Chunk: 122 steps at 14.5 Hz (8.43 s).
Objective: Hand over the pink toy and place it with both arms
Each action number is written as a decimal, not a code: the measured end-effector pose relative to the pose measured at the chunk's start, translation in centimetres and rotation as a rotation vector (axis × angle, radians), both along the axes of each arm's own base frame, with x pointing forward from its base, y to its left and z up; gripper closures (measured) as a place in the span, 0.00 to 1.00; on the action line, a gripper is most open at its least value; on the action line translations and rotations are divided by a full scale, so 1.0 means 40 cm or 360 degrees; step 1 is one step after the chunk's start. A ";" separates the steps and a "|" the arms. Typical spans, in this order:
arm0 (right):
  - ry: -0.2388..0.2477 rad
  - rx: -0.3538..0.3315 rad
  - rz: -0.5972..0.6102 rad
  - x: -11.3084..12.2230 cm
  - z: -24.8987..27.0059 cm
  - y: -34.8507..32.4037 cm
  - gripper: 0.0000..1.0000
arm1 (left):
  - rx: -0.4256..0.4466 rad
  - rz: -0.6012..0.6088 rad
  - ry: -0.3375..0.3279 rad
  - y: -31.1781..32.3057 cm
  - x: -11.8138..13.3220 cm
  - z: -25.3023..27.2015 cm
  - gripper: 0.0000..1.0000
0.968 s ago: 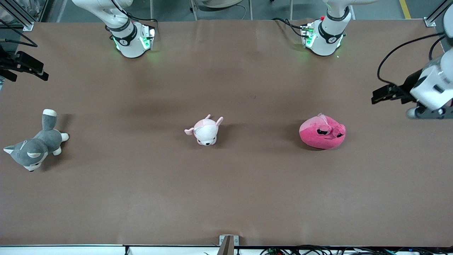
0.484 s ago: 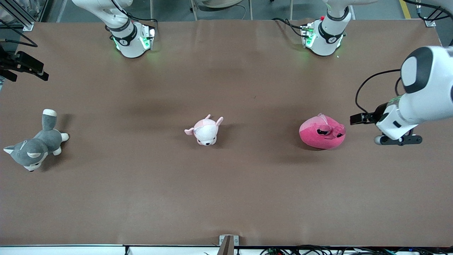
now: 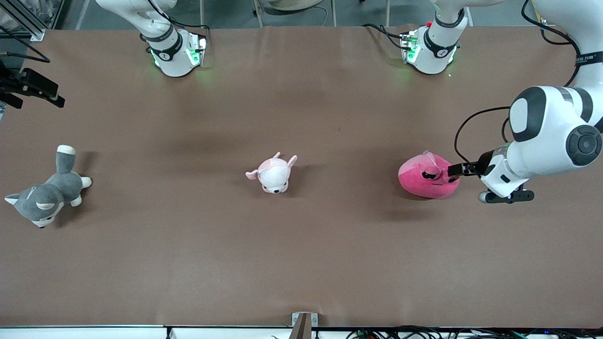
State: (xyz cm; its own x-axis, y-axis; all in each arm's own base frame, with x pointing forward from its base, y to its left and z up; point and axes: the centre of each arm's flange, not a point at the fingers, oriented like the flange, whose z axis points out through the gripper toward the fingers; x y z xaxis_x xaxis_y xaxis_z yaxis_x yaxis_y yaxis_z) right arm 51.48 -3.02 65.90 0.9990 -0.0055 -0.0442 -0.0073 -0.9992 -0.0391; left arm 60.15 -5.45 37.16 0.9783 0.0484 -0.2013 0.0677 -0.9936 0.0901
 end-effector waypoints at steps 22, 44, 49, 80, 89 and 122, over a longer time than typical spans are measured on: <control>-0.0028 -0.0009 -0.0053 0.058 -0.049 -0.043 0.00 | 0.0023 0.0156 0.0049 -0.079 -0.007 -0.058 0.87; 0.0408 0.0059 -0.1070 0.101 -0.203 0.233 0.00 | -0.0350 0.0381 -0.0091 -1.035 -0.338 0.523 0.87; 0.0464 0.0059 -0.1273 0.067 -0.191 0.436 0.00 | -0.0436 0.0387 -0.0074 -1.161 -0.397 0.473 0.87; 0.0343 0.0134 -0.1741 -0.132 -0.252 0.917 0.89 | -0.0488 0.0432 -0.0069 -1.192 -0.392 0.468 0.57; 0.0356 0.0138 -0.1491 0.045 -0.285 0.503 0.89 | -0.0312 0.0225 -0.0289 -0.810 -0.292 0.728 0.00; 0.0027 -0.0031 -0.0017 0.211 -0.390 -0.055 0.00 | 0.0122 -0.0097 -0.0412 0.043 -0.179 0.777 0.00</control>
